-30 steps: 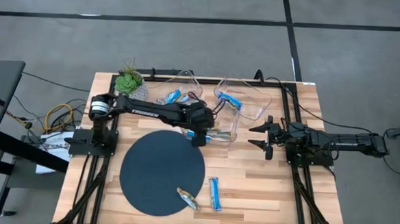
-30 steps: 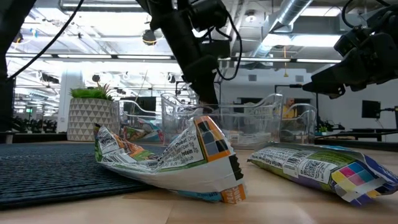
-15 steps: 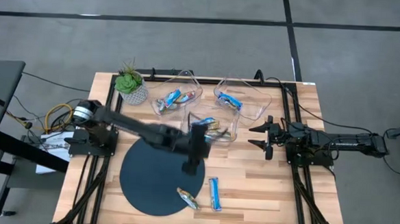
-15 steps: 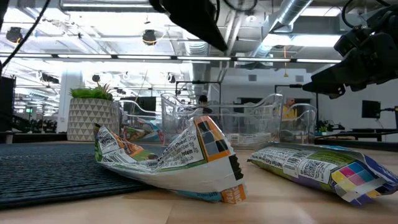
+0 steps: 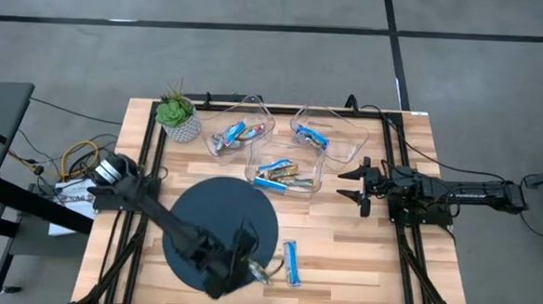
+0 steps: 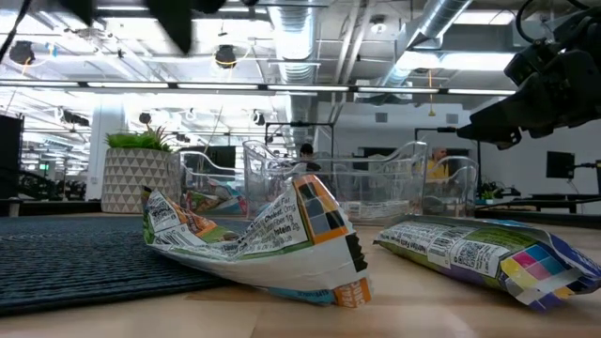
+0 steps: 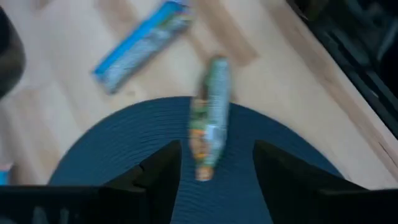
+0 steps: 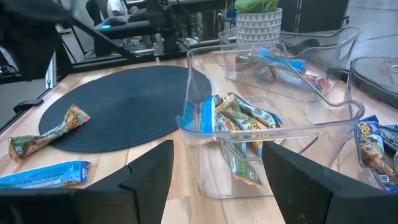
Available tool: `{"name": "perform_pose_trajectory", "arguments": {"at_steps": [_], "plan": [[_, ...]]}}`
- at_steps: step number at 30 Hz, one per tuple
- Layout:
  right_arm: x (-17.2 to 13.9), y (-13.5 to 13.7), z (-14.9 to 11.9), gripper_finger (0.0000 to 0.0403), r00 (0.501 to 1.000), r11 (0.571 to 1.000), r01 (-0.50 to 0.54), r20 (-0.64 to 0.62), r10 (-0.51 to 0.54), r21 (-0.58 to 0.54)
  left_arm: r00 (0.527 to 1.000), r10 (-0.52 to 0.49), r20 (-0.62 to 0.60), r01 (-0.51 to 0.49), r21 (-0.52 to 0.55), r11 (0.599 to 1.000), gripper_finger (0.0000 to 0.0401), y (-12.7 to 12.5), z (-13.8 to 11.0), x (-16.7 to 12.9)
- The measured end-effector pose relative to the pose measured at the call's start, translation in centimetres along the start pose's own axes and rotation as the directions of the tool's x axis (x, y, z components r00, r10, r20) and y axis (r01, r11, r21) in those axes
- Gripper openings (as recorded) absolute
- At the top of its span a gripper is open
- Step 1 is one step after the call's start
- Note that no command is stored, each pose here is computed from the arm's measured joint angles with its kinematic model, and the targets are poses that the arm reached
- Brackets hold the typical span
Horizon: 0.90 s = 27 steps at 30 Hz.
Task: Pick and place Granola Bars by type
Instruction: Put the yellow granola bar into the middle transparent bin
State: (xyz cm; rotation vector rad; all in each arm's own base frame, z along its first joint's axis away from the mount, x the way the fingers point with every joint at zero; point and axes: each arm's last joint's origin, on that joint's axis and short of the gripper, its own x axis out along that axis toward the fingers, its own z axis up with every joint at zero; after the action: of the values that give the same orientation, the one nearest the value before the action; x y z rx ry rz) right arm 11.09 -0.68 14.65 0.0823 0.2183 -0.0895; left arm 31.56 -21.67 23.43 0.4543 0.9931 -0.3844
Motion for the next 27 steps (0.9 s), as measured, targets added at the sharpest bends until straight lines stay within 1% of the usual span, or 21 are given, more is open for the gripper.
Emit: {"name": "perform_pose_trajectory", "arguments": {"at_steps": [3, 6, 13, 15, 22, 24, 27], "plan": [[0.0, 0.0, 0.0, 0.024, 1.0, 1.0, 0.0, 0.003, 0.0, 0.0, 1.0, -0.01, -0.024, 0.012, 0.085, 0.996, 0.0193, -2.0, -0.1, 1.2], [0.0, 0.0, 0.0, 0.024, 1.0, 1.0, 0.0, 0.003, 0.0, 0.0, 1.0, -0.006, -0.014, 0.008, 0.116, 0.993, 0.0193, -2.7, 0.0, 2.3], [0.0, 0.0, 0.0, 0.024, 1.0, 1.0, 0.0, 0.001, 0.0, 0.0, 0.997, 0.073, -0.026, -0.069, 0.145, 0.987, 0.0193, -2.1, -0.1, 4.6], [0.0, 0.0, 0.1, 0.024, 1.0, 1.0, 0.0, 0.006, 0.0, 0.0, 0.997, 0.077, -0.032, -0.071, 0.144, 0.987, 0.0193, -1.8, -0.1, 4.9], [0.0, 0.0, -0.1, 0.024, 1.0, 1.0, 0.0, -0.006, 0.0, 0.0, 0.996, 0.07, -0.055, -0.064, 0.117, 0.991, 0.0193, -0.8, -0.3, 7.4], [0.0, 0.0, 0.0, 0.024, 1.0, 1.0, 0.0, 0.0, 0.0, 0.0, 0.996, 0.067, -0.067, -0.059, 0.118, 0.991, 0.0193, -0.8, -0.4, 7.6], [0.0, 0.0, 0.0, 0.024, 1.0, 1.0, 0.0, -0.002, 0.0, 0.0, 0.998, 0.048, -0.05, -0.042, 0.102, 0.994, 0.0193, -0.4, -0.3, 8.3]]}}
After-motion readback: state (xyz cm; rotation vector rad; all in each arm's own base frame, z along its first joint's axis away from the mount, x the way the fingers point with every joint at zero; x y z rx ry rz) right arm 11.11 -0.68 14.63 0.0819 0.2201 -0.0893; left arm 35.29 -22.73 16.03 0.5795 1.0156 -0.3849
